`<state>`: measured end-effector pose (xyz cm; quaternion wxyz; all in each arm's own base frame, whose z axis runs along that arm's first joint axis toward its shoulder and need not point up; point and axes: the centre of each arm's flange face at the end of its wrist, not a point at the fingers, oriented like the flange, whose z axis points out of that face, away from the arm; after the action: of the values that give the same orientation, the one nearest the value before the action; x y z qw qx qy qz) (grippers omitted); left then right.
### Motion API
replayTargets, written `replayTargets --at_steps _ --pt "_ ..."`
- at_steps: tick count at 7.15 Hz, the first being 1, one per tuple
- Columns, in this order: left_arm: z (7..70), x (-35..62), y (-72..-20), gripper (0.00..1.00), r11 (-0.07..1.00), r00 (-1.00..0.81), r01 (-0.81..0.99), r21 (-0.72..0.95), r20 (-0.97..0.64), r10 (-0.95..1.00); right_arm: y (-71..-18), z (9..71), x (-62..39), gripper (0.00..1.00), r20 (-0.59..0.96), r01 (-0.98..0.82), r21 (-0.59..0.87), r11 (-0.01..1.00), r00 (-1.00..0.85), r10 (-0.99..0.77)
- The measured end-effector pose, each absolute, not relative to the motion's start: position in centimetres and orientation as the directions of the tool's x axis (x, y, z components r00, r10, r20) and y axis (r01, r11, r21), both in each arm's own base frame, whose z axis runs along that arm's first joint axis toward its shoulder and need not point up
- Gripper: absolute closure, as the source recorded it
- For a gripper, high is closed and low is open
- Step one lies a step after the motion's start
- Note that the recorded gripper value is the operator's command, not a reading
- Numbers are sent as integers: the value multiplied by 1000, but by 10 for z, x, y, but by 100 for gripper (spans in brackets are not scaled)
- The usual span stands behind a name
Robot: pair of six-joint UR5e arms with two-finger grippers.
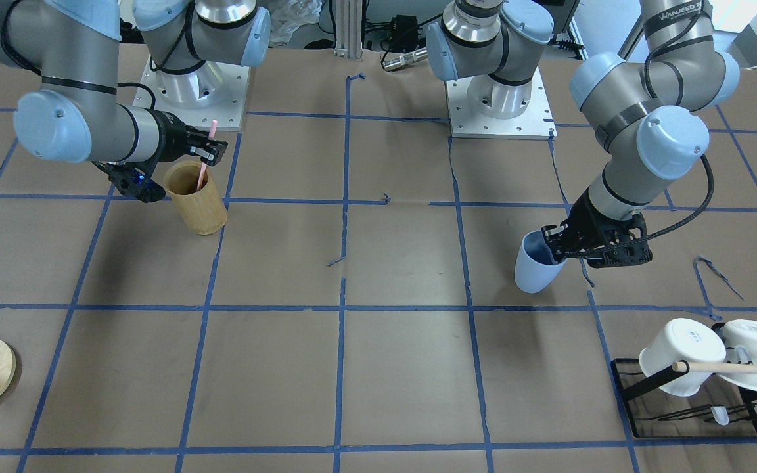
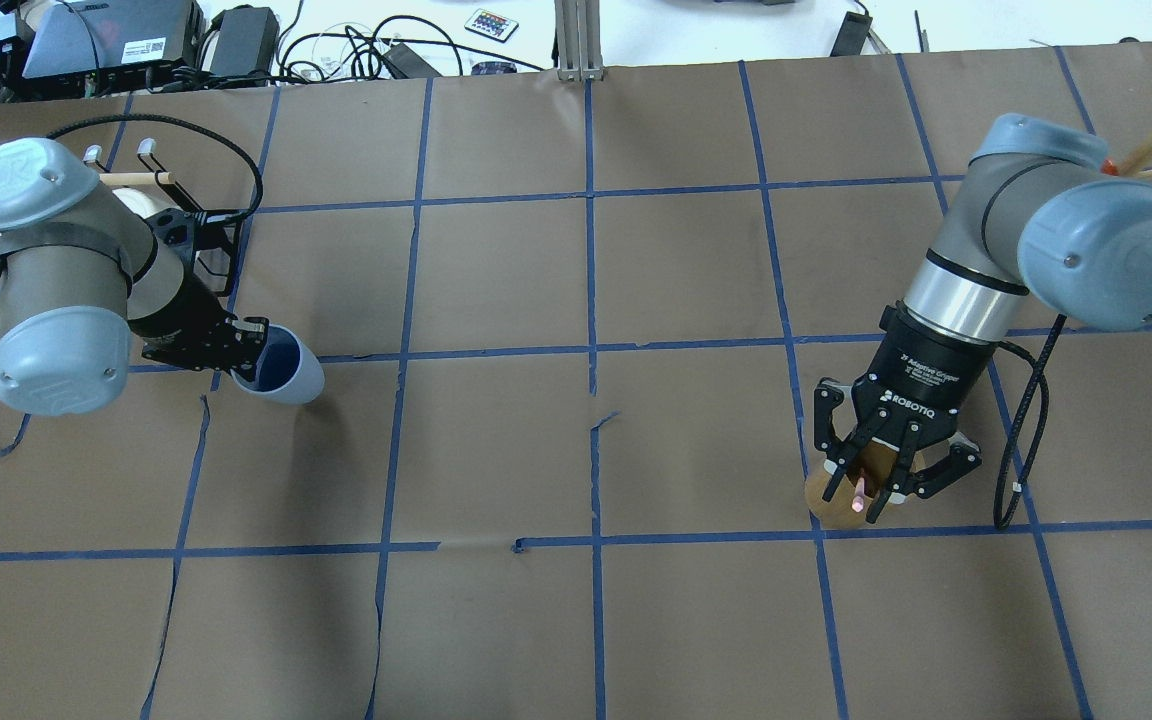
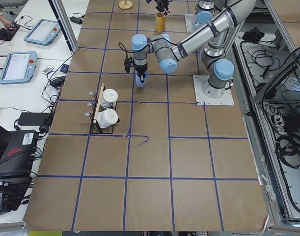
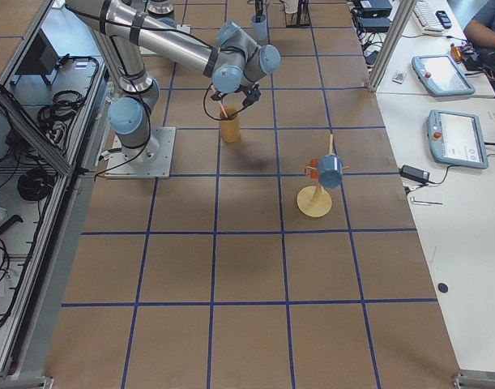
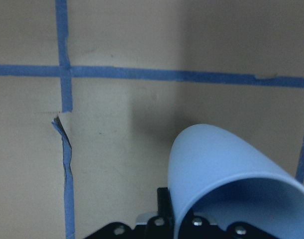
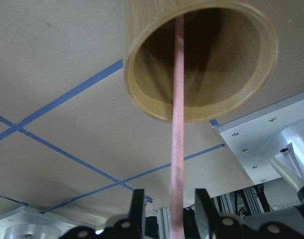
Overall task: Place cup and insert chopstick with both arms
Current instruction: 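Carry the blue cup toward center with left gripper while right lifts the chopstick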
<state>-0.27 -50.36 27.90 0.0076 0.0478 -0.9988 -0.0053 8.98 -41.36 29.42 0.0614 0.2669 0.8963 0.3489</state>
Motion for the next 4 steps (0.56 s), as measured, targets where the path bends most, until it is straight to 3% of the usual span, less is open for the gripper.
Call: replayTargets --at_steps 2,4 --pt "308 -75 -521 100 993 -993 -117 -32 14 -117 -414 294 90 86 77 435 662 610 -850 522" --pt "311 -159 -520 100 986 -986 -167 -21 27 -167 -416 297 91 94 69 441 660 608 -842 535"
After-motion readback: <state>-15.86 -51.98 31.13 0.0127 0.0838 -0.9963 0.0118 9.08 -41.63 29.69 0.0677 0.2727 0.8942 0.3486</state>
